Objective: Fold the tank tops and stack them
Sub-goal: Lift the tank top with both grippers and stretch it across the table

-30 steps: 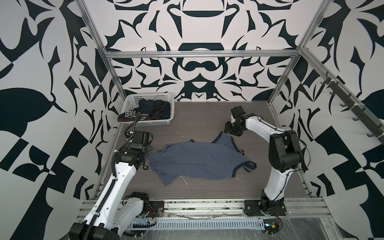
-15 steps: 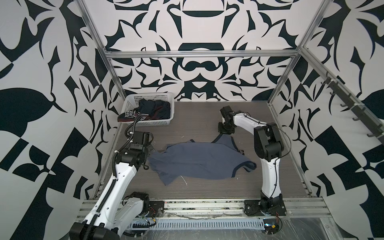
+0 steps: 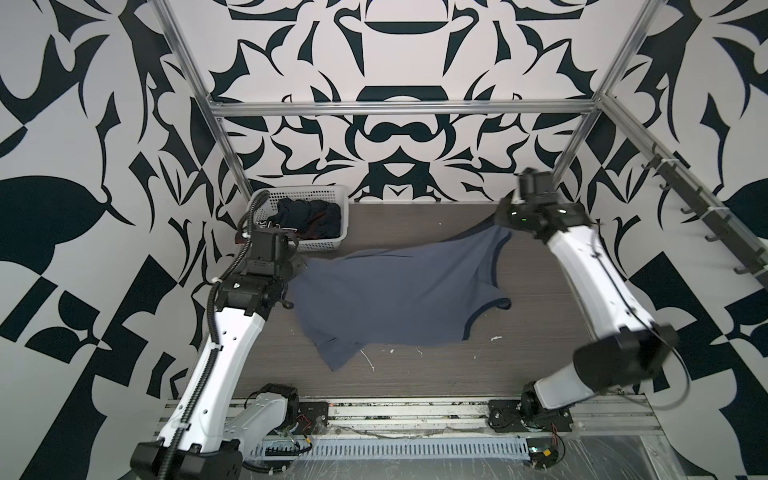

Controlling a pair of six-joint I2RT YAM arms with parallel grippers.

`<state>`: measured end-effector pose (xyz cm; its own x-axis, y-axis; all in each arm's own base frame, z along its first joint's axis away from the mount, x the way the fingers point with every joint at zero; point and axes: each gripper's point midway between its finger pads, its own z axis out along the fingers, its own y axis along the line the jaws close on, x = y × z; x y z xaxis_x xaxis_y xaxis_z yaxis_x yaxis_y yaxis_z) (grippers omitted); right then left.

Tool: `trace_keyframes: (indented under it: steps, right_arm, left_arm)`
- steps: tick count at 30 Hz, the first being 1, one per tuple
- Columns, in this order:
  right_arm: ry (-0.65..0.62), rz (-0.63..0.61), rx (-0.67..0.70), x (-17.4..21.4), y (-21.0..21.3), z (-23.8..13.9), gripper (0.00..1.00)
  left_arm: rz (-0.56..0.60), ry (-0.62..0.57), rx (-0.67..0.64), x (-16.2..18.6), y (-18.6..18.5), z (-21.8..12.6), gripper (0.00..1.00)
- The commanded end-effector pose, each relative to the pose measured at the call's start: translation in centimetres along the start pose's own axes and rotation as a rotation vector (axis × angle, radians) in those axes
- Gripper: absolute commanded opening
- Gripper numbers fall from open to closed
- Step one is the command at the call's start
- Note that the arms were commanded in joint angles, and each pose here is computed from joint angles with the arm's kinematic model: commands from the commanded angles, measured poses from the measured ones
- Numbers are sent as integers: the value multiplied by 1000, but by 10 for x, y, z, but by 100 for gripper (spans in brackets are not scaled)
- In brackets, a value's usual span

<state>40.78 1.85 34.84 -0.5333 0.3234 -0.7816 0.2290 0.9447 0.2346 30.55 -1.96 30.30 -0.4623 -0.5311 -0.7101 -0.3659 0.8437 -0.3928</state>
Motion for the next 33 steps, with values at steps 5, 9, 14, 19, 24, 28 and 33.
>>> trace_keyframes:
  steps: [5,9,14,19,24,28,33]
  right_arm:
    - [-304,74,57,-37,-47,-144,0]
    - [-269,105,92,2,-66,-146,0]
    - [-109,121,171,78,-92,-104,0]
    - [90,144,233,156,-114,-63,0]
    - [251,199,190,210,-113,-42,0]
    - [316,207,195,234,-117,-37,0]
    - [120,205,158,182,-111,-71,0]
  left_arm:
    - [-51,-202,307,-54,-46,-74,0]
    - [-55,-90,305,-15,-37,-47,0]
    - [-35,205,156,70,-5,18,0]
    - [-30,444,-2,146,36,56,0]
    - [-49,522,-24,178,51,61,0]
    - [-52,553,-40,193,61,60,0]
    - [-42,410,68,151,39,36,0]
